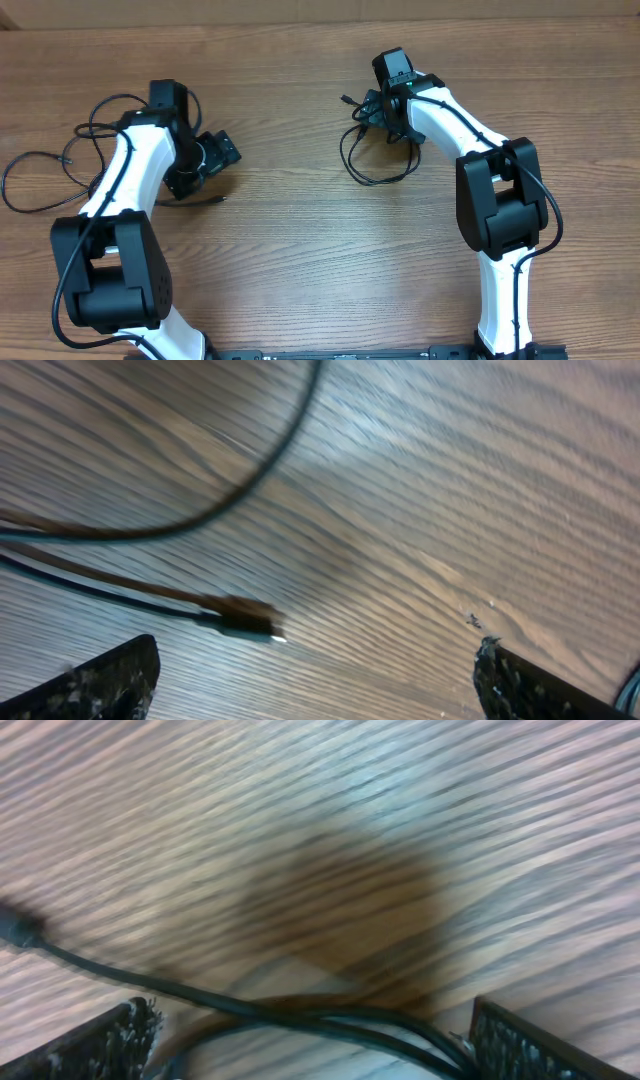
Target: Untangle cables
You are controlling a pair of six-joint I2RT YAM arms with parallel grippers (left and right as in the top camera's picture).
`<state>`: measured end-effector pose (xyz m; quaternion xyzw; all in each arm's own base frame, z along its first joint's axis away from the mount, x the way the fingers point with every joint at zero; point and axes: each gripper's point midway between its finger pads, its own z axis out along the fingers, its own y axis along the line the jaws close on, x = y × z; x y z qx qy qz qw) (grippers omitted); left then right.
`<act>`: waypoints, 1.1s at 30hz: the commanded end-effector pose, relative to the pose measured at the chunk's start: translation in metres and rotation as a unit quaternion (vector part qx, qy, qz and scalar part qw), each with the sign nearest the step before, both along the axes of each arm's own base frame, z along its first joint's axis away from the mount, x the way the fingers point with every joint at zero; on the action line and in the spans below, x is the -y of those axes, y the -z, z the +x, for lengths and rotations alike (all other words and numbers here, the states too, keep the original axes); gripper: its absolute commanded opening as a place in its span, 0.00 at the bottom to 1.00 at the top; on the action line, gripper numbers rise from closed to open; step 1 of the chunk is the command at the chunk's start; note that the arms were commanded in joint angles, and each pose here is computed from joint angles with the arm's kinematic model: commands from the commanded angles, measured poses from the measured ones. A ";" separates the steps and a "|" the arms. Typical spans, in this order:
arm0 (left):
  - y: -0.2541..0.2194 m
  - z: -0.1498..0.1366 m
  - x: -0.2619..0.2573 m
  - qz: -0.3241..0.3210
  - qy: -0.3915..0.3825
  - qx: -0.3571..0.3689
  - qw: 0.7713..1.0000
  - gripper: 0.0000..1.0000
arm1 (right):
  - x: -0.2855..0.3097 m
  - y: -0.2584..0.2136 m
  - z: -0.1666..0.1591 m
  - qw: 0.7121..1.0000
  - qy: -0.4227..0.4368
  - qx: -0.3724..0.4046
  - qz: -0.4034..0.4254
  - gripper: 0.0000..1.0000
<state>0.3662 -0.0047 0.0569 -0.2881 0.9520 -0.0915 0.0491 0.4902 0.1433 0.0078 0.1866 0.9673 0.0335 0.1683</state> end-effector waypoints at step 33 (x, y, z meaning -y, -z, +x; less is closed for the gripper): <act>0.005 -0.001 0.094 0.007 0.179 0.034 0.983 0.57 | 0.124 0.024 -0.056 0.972 0.144 -0.174 0.073 1.00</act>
